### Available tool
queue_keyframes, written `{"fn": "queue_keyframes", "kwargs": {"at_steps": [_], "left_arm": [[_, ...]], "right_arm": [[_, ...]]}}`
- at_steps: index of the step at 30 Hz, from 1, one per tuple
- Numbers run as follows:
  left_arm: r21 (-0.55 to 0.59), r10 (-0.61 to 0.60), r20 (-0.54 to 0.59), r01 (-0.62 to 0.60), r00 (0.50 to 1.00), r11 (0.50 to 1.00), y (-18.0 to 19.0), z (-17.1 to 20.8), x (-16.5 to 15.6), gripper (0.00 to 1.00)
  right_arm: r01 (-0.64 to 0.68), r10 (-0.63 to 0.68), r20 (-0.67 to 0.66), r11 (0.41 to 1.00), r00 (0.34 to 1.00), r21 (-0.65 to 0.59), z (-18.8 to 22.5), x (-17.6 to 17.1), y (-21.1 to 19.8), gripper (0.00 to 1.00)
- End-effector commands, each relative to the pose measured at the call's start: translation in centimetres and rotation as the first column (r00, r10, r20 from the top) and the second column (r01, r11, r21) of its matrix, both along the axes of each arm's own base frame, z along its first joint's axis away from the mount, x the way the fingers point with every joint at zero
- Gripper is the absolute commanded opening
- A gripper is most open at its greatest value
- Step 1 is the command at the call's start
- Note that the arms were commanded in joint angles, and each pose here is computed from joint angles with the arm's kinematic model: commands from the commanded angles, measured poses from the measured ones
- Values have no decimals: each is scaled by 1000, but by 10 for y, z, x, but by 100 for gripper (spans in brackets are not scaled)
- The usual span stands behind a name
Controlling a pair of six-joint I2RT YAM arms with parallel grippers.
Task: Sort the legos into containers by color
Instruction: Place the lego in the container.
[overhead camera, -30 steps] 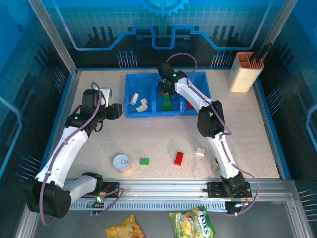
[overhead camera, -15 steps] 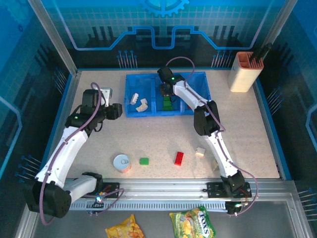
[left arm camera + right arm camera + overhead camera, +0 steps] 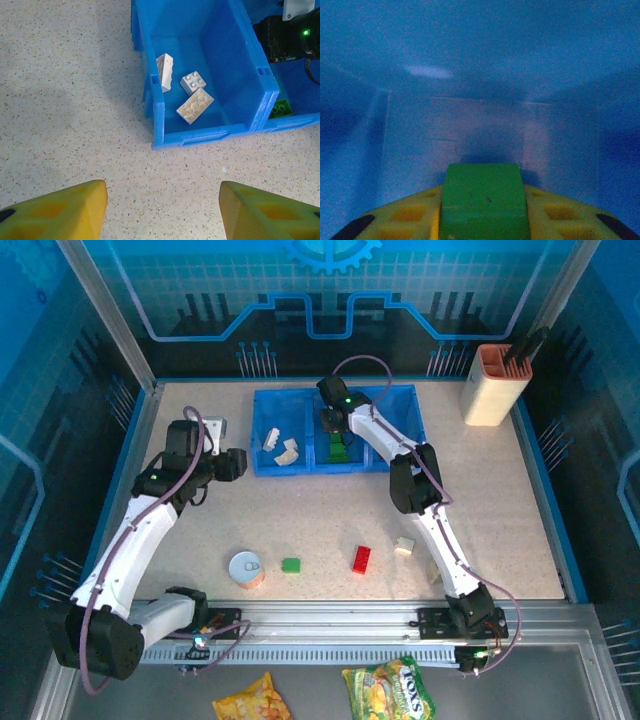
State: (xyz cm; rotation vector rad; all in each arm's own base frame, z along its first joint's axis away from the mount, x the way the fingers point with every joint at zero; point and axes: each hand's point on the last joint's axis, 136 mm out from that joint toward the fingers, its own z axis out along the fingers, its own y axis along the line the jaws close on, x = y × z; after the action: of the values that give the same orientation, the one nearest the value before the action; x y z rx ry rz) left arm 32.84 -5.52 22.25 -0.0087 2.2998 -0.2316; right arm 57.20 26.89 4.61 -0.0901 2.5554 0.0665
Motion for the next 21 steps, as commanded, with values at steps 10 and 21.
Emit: {"fn": "queue_keyframes", "kwargs": {"at_steps": [10,21], "left_arm": [[-27,10,10,-10,1000,1000,1,3,-1,62],[-44,-6,-18,5,1000,999,-4,-2,-2,62]], "right_arm": [[-38,36,81,999,996,23,73,-14,8,46],[-93,93,4,993,996,75,107,-64,14,47]]}}
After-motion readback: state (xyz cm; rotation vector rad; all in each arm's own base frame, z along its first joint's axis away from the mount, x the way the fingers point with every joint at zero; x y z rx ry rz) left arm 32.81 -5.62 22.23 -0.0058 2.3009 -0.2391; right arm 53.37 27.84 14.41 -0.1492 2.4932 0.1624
